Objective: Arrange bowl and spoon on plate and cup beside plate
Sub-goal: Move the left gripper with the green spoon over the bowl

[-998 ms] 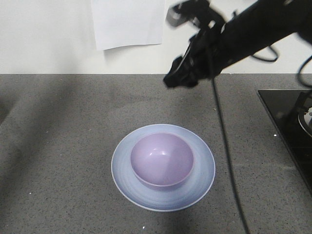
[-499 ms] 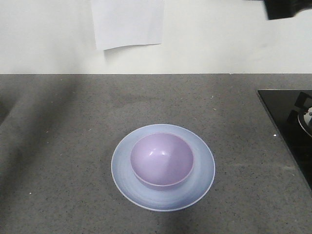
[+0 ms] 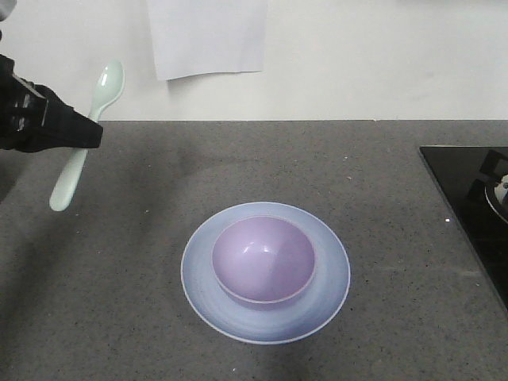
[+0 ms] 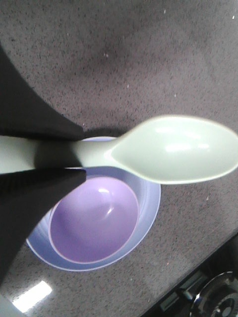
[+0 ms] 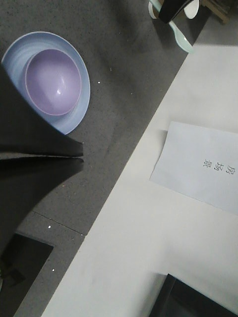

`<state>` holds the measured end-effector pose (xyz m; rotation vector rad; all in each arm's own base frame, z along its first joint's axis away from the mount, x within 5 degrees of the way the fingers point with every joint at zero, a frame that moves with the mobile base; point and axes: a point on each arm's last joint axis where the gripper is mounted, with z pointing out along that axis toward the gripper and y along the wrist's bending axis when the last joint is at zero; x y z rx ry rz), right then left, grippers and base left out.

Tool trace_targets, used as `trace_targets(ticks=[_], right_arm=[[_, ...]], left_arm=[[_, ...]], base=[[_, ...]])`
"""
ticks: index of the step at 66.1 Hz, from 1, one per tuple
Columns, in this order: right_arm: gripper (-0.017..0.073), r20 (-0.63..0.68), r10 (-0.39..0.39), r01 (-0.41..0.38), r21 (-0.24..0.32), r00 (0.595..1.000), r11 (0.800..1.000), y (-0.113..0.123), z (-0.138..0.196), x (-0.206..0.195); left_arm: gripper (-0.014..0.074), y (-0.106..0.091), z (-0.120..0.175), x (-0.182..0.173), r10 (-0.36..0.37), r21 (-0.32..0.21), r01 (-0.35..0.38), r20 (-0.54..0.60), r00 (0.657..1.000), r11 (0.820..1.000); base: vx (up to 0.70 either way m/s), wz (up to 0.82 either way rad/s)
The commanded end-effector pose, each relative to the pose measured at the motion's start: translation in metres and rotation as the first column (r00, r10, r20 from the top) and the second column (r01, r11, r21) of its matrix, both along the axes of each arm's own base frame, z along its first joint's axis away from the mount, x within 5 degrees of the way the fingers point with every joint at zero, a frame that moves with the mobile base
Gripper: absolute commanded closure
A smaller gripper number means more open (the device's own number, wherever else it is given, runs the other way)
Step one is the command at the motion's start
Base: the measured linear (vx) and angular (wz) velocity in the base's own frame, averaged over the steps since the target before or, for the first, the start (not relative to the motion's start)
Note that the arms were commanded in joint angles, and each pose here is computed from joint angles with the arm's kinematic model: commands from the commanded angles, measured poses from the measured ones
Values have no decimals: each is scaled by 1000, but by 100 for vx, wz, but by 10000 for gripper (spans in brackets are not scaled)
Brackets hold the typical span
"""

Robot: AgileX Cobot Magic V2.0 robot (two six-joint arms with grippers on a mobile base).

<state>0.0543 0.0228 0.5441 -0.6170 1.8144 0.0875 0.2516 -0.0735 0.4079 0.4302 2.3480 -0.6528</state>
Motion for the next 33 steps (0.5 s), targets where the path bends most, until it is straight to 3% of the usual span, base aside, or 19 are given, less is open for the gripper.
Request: trace_targets(ticks=[1, 15, 27, 33], right_arm=[[564, 2, -22, 22, -6, 1000, 1000, -1, -9, 2], [564, -54, -56, 55, -21, 997, 998, 1, -54, 15], [564, -67, -78, 80, 26, 995, 996, 2, -87, 19], [564, -57, -79, 81, 36, 995, 996, 2, -97, 19]], left_arm=[[601, -13, 15, -5, -36, -60, 39, 60, 998, 997], [601, -48, 5, -11, -173, -41, 174, 15, 985, 984], [601, -75, -14, -9, -194, 26, 197, -71, 978, 980], [601, -94, -25, -10, -242, 51, 248, -110, 964, 967]], base=[[0, 0], [0, 0], [0, 0], [0, 0]])
